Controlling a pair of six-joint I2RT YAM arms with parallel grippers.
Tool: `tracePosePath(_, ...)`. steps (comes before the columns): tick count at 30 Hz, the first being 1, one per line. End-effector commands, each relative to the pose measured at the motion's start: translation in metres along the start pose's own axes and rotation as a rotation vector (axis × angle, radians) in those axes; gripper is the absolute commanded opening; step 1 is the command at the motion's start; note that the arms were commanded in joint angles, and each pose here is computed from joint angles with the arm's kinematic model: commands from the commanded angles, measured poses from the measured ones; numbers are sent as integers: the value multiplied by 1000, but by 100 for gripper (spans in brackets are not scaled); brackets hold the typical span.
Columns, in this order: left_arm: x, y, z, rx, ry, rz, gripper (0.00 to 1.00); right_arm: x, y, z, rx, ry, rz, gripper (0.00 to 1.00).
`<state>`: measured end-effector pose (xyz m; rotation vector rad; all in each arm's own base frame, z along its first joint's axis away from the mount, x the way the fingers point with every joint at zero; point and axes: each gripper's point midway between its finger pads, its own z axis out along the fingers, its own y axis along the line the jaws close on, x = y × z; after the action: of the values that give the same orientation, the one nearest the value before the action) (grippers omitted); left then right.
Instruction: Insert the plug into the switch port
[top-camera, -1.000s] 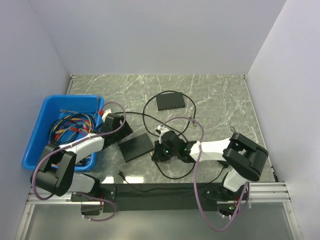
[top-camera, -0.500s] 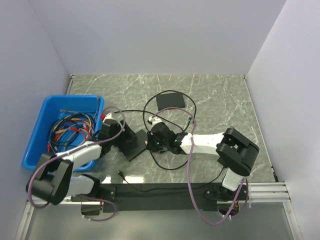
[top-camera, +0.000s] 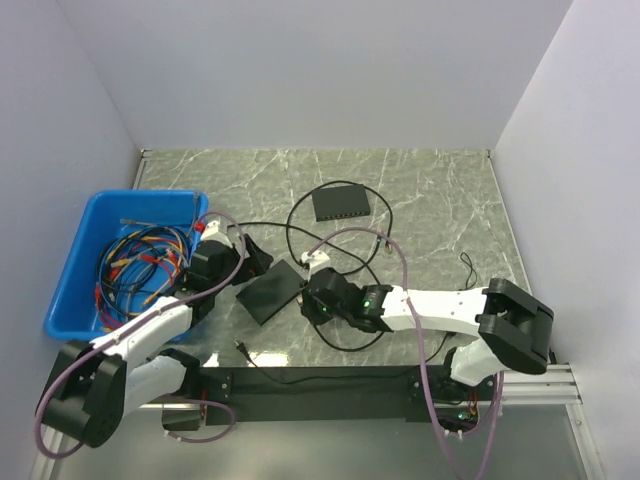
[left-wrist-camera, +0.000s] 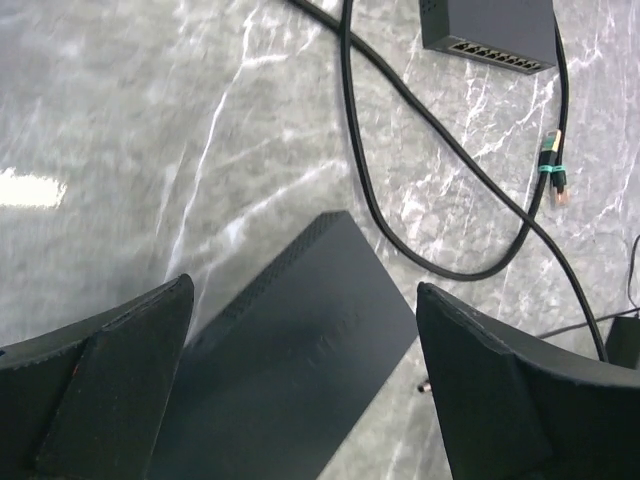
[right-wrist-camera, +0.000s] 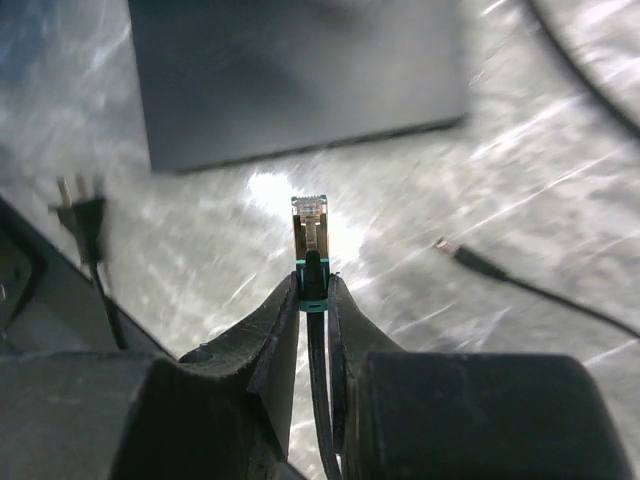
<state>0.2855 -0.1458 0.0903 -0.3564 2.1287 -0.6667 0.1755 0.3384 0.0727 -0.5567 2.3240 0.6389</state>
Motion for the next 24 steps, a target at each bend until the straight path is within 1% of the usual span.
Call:
tracePosePath(1, -26, -25, 9, 96, -82, 75, 99, 9, 1, -2, 39, 22, -29, 0)
tracePosePath(5, -22, -23, 19, 121, -87, 35, 98, 15, 11, 0, 39, 38, -64, 0)
tracePosePath(7, -24, -28, 19, 167, -121, 14, 97, 19, 15, 1, 39, 46, -85, 0)
tracePosePath(8, -13, -25, 17, 185, -102, -13, 95, 20, 15, 2, 42, 51, -90, 0)
tracePosePath(9, -21, -35, 14, 242, -148, -23, 95, 20, 16, 5, 45, 60, -97, 0)
tracePosePath(10, -10, -28, 12, 244, -134, -37, 95, 22, 16, 7, 47, 67, -105, 0)
tracePosePath(11, -8, -30, 11, 268, -133, -43, 94, 17, 19, 10, 49, 63, -116, 0)
tracePosePath(13, -3, -30, 10, 290, -136, -36, 94, 22, 16, 17, 72, 88, -138, 0)
tracePosePath(15, 3, -30, 12, 302, -117, -13, 93, 22, 15, 22, 89, 92, -155, 0)
tracePosePath(20, 12, -21, 12, 299, -119, -17, 93, 20, 18, 27, 83, 91, -184, 0)
tracePosePath(23, 11, -15, 13, 279, -142, -24, 95, 17, 15, 24, 84, 60, -175, 0)
tracePosePath(24, 12, -14, 14, 275, -141, -26, 95, 12, 20, 23, 59, 35, -165, 0)
